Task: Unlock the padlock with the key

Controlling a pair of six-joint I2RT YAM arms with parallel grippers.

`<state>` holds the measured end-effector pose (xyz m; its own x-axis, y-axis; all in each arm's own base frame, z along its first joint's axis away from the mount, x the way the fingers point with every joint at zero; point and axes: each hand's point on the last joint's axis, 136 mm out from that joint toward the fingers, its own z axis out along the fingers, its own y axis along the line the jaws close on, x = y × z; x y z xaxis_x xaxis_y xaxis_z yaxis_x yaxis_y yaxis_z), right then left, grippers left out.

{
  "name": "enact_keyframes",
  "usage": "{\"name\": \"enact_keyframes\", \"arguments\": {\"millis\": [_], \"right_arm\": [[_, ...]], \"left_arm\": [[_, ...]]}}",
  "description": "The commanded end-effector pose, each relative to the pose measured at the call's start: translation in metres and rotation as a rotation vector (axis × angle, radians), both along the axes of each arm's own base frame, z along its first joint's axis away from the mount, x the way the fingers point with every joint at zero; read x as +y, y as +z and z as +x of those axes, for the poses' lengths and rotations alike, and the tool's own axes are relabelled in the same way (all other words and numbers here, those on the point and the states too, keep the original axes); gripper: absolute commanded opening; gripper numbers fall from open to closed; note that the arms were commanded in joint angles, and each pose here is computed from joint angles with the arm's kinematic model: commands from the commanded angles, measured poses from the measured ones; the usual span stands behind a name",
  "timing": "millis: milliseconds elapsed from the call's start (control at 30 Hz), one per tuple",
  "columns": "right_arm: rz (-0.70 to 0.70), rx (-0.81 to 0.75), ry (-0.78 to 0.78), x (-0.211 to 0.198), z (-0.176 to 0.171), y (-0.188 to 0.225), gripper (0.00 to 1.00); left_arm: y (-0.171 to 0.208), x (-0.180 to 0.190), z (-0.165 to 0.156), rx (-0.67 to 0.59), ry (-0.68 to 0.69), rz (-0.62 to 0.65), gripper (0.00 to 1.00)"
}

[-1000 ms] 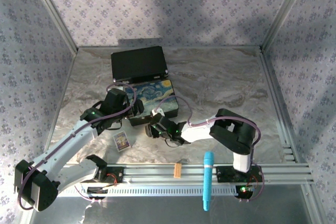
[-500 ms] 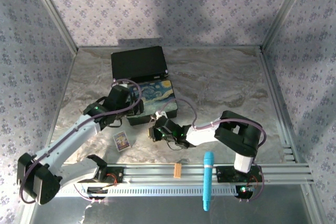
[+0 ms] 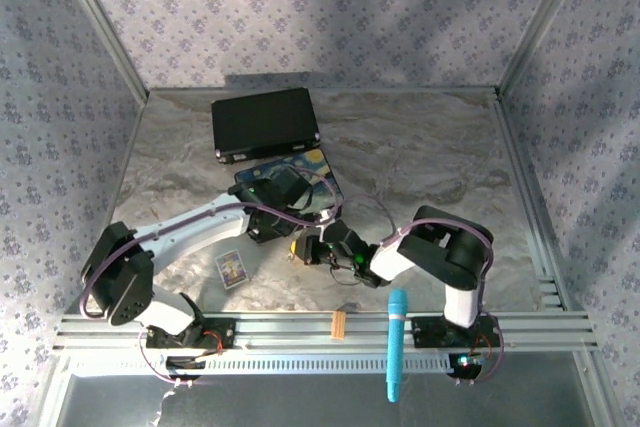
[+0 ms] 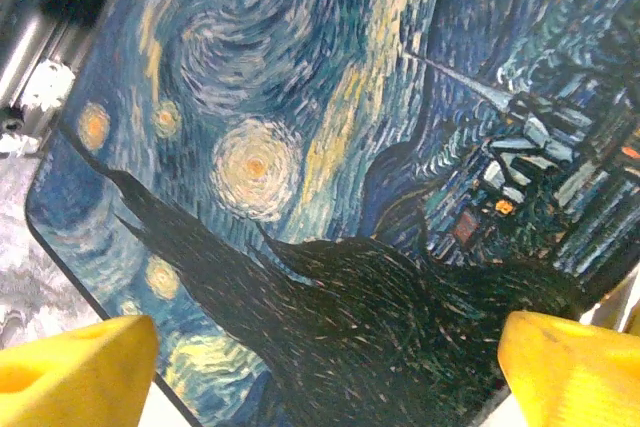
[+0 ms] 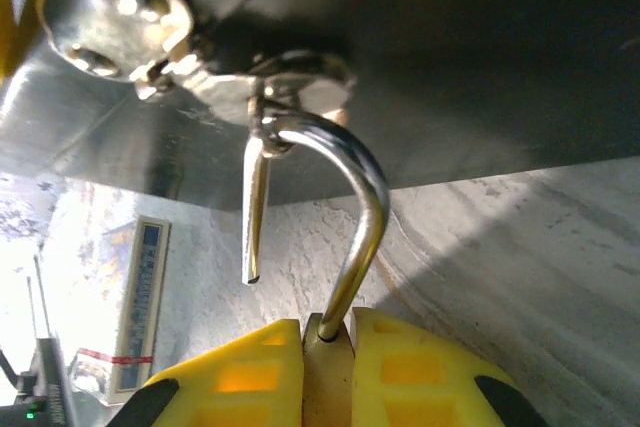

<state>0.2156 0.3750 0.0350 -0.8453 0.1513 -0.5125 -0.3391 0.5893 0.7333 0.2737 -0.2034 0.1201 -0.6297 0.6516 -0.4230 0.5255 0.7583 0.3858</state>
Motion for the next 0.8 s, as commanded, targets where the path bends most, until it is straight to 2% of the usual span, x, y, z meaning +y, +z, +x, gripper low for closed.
{"name": "enact_keyframes", "arguments": {"millis": [0, 133, 167, 533, 767], "right_arm": [[0.028, 0.065, -0.032, -0.009, -0.002, -0.015, 0.01], [0.110, 0.081, -0.077, -0.017, 0.010, -0.010, 0.00], [0.139, 0.081, -0.086, -0.019, 0.014, -0.007, 0.00], [0.229, 0.021, -0.181, -0.031, 0.042, 0.030, 0.00], [0.270, -0.033, -0.349, -0.044, 0.055, 0.045, 0.00]], "left_arm": [[-0.035, 0.001, -0.017, 0.076, -0.125, 0.187, 0.81], [-0.052, 0.002, -0.025, 0.105, -0.159, 0.277, 0.65], [-0.056, 0.003, -0.026, 0.111, -0.166, 0.296, 0.64], [-0.077, -0.002, -0.044, 0.170, -0.248, 0.336, 0.62], [-0.086, -0.006, -0.054, 0.205, -0.284, 0.331, 0.61]]}}
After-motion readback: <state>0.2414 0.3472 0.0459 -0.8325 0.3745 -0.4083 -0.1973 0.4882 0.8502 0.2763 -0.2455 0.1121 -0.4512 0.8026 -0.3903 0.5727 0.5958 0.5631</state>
